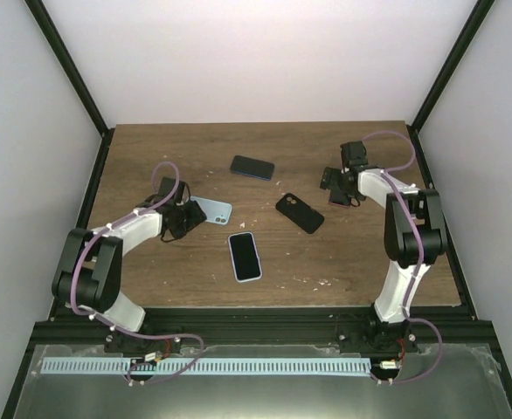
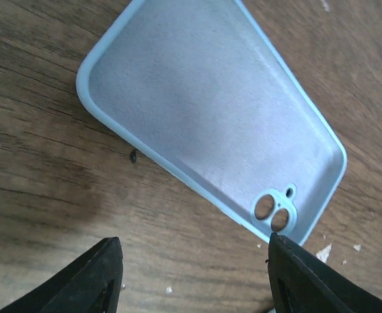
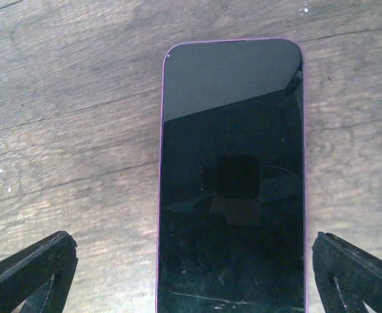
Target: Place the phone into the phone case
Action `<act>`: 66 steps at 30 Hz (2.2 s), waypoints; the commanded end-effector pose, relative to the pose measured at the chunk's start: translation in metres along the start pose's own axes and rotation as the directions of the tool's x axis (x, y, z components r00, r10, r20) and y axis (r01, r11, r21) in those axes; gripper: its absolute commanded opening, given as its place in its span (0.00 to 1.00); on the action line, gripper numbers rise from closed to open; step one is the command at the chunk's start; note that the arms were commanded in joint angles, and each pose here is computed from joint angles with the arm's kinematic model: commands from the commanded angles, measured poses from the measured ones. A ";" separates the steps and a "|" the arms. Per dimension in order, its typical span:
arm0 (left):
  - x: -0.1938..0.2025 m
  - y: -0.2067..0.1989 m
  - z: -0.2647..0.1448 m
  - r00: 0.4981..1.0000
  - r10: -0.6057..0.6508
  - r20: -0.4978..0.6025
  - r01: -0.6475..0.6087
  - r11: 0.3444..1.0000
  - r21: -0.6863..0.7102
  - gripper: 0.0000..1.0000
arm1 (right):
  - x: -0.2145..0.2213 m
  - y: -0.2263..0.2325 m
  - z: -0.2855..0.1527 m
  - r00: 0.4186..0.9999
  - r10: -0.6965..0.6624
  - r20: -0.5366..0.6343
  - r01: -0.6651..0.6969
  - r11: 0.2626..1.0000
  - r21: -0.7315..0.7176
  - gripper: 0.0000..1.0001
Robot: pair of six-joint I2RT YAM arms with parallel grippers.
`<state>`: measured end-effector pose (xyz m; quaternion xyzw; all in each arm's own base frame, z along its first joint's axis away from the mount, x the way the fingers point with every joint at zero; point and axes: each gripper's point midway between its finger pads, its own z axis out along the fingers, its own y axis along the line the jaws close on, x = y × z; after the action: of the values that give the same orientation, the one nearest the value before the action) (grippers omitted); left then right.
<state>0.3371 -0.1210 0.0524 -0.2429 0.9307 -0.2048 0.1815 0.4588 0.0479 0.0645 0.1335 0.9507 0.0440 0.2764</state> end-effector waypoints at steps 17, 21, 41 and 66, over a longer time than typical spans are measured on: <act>-0.012 0.008 0.046 0.999 -0.025 -0.035 0.023 0.998 -0.064 0.54 | -0.003 -0.023 0.036 0.998 -0.035 -0.052 0.040 0.994 0.100 1.00; -0.011 0.011 0.048 0.999 -0.026 -0.038 0.023 0.997 -0.079 0.48 | -0.001 -0.023 0.039 0.997 -0.043 -0.058 0.049 0.994 0.097 0.95; -0.014 0.009 0.021 0.999 0.046 -0.023 -0.048 0.993 -0.106 0.01 | 0.015 -0.027 0.040 0.994 -0.055 -0.092 0.063 0.994 0.094 0.68; 0.072 0.021 -0.036 0.937 0.279 -0.210 -0.306 0.946 -0.107 0.00 | 0.030 0.028 -0.039 0.994 -0.109 -0.026 0.107 0.991 -0.082 0.55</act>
<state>0.2693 -0.1269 0.0647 -0.1119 0.9746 -0.1508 0.1223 0.4212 0.0573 0.0494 0.0900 0.9681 0.0377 0.2308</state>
